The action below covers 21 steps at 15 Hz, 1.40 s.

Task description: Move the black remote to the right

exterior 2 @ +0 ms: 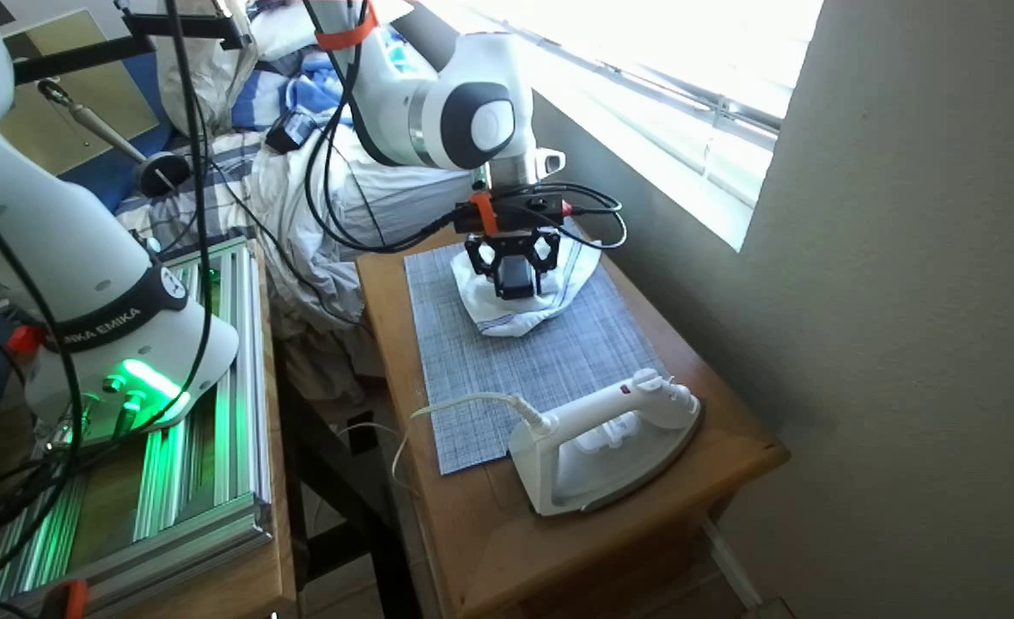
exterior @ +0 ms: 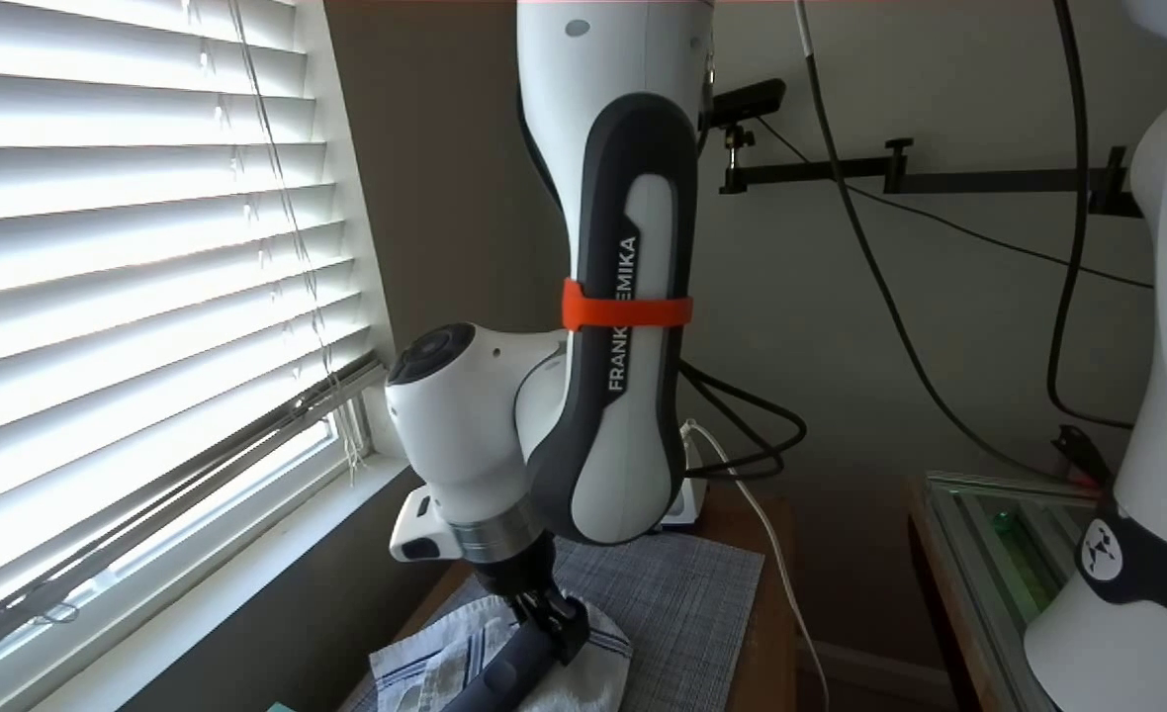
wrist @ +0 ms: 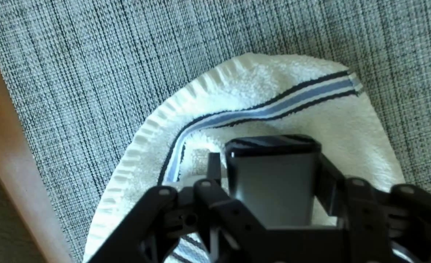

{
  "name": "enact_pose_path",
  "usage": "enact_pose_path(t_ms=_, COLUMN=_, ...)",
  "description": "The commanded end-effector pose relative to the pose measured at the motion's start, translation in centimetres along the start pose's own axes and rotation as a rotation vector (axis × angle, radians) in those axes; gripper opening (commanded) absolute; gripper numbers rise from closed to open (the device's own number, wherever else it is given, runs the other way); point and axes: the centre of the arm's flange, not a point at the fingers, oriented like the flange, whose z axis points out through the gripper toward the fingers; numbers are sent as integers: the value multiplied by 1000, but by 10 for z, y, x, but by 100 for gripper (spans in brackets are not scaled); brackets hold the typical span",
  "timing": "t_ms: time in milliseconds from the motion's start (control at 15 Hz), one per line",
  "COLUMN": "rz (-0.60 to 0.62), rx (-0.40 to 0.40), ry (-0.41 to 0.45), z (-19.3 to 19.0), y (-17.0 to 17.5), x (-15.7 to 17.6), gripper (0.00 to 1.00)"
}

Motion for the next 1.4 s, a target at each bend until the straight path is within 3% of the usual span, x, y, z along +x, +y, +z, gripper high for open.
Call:
enact_pose_path(t_ms=0, rz=17, rx=-25, ry=-13, z=9, y=9, x=6, gripper=34)
enact_pose_path(t_ms=200, rz=37, rx=-45, ry=-16, z=-4, y=13, x=-5, gripper=32)
enact_pose_path(t_ms=667, rz=16, rx=-117, ry=-13, z=-81, y=17, x=-70, gripper=32)
enact_pose_path(t_ms=800, rz=-3, rx=-136, ry=-87, z=-96, y=14, x=-86, gripper=32)
enact_pose_path(t_ms=1067, rz=7, rx=-207, ry=-347, z=-118, y=14, x=-114, gripper=32)
enact_pose_path(t_ms=1333, rz=-42, rx=-246, ry=-587, z=-126, y=6, x=-111, gripper=32)
